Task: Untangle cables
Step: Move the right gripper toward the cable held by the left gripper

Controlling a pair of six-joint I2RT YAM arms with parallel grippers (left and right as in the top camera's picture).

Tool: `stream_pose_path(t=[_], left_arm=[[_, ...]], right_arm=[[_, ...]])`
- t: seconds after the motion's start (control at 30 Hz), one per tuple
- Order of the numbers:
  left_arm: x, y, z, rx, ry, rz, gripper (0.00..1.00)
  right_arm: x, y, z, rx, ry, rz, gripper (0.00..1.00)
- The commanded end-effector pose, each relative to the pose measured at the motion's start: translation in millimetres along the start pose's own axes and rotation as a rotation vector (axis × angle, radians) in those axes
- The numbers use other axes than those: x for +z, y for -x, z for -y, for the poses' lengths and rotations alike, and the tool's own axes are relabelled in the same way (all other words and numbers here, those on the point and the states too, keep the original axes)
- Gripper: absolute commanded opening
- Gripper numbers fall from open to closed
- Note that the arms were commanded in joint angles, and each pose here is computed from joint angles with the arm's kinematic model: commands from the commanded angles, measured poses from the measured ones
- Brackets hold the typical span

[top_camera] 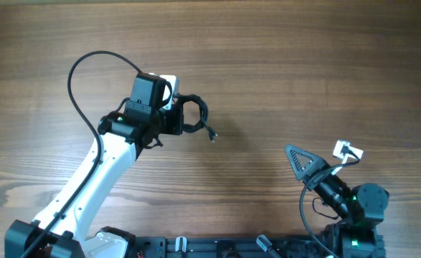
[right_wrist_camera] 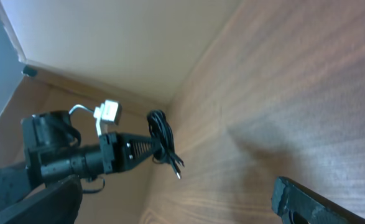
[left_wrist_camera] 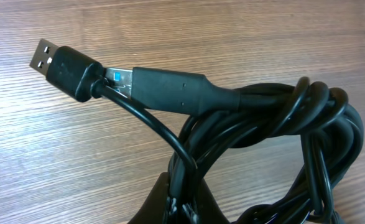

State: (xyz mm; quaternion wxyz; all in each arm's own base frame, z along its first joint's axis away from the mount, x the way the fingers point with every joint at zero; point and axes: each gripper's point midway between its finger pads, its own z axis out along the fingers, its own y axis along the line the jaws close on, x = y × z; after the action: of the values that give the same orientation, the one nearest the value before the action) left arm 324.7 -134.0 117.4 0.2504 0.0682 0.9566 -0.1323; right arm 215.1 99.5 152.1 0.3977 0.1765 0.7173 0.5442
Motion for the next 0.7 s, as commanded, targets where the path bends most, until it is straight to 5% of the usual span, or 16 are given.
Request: stream_pose_path(t=[0.0, 0.27, 0.67], left_arm=[[-6, 7, 11, 0.025, -0.053, 0.02, 0.04], [-6, -1, 9, 0.02, -0.046, -0.013, 0.04], [-6, 0, 9, 0.103, -0.047, -0.007, 0.04]], right_arm=[[1, 0, -21, -0.052, 0.029, -0.051, 1.0], [17, 23, -30, -0.15, -0.09, -0.148, 1.0], [45, 14, 1, -0.135, -0.034, -0.342, 1.0]])
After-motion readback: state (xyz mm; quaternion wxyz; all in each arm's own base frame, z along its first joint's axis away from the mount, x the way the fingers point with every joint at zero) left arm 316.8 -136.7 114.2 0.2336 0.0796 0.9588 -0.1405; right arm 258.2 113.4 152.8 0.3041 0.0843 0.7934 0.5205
